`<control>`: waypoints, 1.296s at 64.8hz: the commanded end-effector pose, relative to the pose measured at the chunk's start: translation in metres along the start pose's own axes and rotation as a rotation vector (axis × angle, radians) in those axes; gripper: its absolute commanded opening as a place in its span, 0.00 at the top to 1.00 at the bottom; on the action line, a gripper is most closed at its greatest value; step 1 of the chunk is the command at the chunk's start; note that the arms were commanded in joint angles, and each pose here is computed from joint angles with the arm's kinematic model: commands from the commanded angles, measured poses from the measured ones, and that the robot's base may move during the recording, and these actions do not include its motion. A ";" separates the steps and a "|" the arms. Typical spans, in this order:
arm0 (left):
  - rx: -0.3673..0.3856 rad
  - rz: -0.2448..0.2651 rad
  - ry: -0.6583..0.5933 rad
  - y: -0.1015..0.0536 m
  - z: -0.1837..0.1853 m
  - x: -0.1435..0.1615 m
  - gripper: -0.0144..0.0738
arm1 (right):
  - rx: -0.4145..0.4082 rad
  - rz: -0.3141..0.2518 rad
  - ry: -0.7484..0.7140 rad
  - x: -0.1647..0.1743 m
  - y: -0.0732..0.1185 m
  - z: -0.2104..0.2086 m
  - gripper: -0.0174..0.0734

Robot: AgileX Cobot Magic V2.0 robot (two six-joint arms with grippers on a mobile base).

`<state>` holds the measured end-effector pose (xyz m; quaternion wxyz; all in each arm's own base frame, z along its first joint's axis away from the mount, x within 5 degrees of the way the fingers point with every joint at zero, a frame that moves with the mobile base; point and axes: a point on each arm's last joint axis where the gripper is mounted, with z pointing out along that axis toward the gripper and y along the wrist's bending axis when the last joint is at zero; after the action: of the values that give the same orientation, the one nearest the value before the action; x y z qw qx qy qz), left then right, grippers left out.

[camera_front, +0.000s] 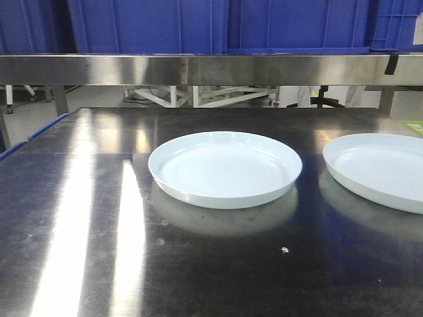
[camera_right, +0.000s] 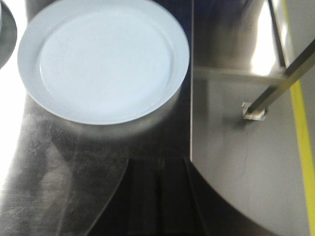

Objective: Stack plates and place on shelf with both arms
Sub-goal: 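Grip the rim of the other white plate with the right gripper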

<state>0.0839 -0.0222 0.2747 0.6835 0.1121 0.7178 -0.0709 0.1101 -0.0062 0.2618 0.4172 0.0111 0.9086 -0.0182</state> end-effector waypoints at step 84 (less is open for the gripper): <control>-0.012 -0.008 -0.105 0.002 -0.001 -0.017 0.74 | -0.010 0.201 0.466 -0.139 -0.048 0.178 0.39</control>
<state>0.0839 -0.0222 0.2747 0.6835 0.1121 0.7178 -0.0709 0.3293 -0.0594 0.2328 0.1510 0.1049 0.9824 0.0336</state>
